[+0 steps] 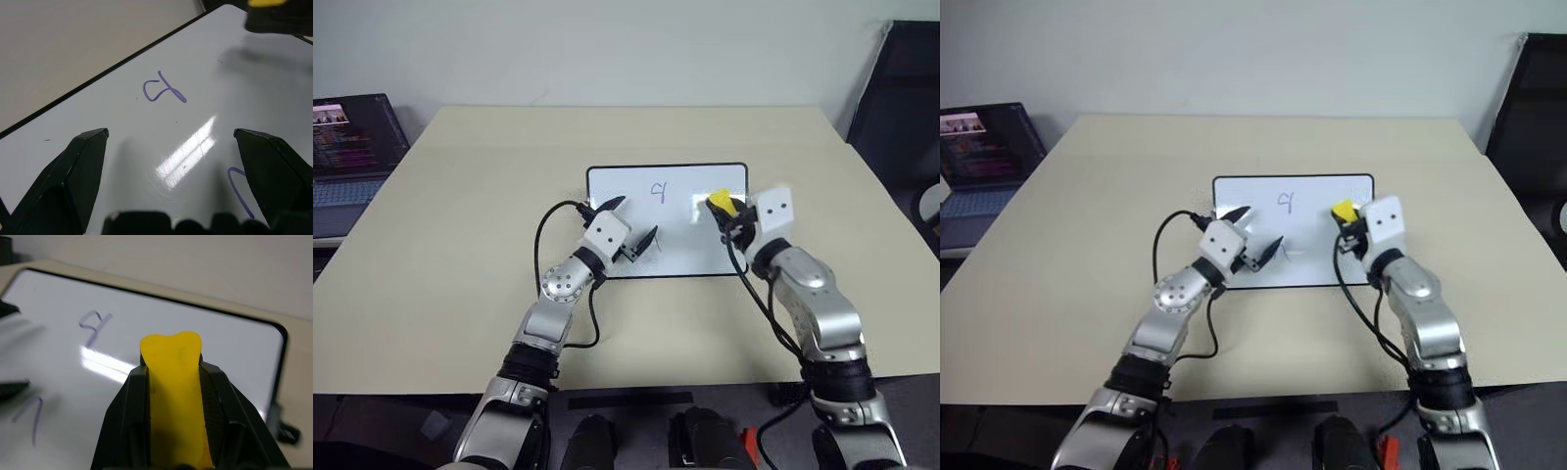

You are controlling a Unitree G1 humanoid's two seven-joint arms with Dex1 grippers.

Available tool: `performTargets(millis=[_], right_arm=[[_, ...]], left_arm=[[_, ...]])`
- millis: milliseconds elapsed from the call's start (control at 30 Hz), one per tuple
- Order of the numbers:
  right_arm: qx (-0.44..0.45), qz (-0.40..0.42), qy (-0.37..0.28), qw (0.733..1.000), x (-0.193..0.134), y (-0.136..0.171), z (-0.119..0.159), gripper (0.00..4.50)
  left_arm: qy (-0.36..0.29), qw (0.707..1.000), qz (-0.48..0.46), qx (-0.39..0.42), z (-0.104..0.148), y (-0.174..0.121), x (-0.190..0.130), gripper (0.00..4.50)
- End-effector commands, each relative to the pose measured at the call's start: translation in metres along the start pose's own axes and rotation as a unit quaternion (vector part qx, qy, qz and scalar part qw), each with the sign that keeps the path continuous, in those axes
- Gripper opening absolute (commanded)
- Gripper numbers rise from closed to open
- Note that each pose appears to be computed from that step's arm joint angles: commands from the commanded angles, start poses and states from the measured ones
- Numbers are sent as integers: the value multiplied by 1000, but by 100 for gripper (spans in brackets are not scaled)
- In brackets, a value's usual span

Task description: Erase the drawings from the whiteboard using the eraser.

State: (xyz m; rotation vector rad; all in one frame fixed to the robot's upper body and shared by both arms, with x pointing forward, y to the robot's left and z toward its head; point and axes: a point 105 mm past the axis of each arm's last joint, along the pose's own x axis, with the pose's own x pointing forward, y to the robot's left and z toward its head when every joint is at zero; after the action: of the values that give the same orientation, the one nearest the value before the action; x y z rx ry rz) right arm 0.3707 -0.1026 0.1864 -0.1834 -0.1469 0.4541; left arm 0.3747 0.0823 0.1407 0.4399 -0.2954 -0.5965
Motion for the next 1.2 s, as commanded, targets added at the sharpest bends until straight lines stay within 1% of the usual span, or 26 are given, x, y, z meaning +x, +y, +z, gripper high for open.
performTargets(millis=[33,167,267,567,700,867,967,1100,1200], right_arm=[[-37,41,-52,997,18,16,26,103],[-45,64,-60,995,40,28,36,103],[-53,77,-58,994,48,36,38,103],[-91,102,-3,991,63,55,15,103],[-123,94,23,988,70,47,-1,103],[-125,85,12,988,78,41,3,103],[-136,74,17,988,80,32,-3,103],[-139,57,17,988,80,20,-3,103],[-139,55,18,989,80,18,-4,103]], left_arm=[[-27,1000,-4,-2,15,2,1,450],[-27,1000,-11,-12,14,0,1,450],[-25,999,-11,-17,13,-1,0,450],[-16,1000,-3,-11,10,4,-2,450],[-14,1000,0,-8,10,7,-2,450],[-14,1000,-1,-5,11,7,-1,450],[-19,1000,-7,-4,14,6,2,450],[-19,1000,-6,-5,14,6,2,450],[-18,1000,-7,-6,12,5,1,450]])
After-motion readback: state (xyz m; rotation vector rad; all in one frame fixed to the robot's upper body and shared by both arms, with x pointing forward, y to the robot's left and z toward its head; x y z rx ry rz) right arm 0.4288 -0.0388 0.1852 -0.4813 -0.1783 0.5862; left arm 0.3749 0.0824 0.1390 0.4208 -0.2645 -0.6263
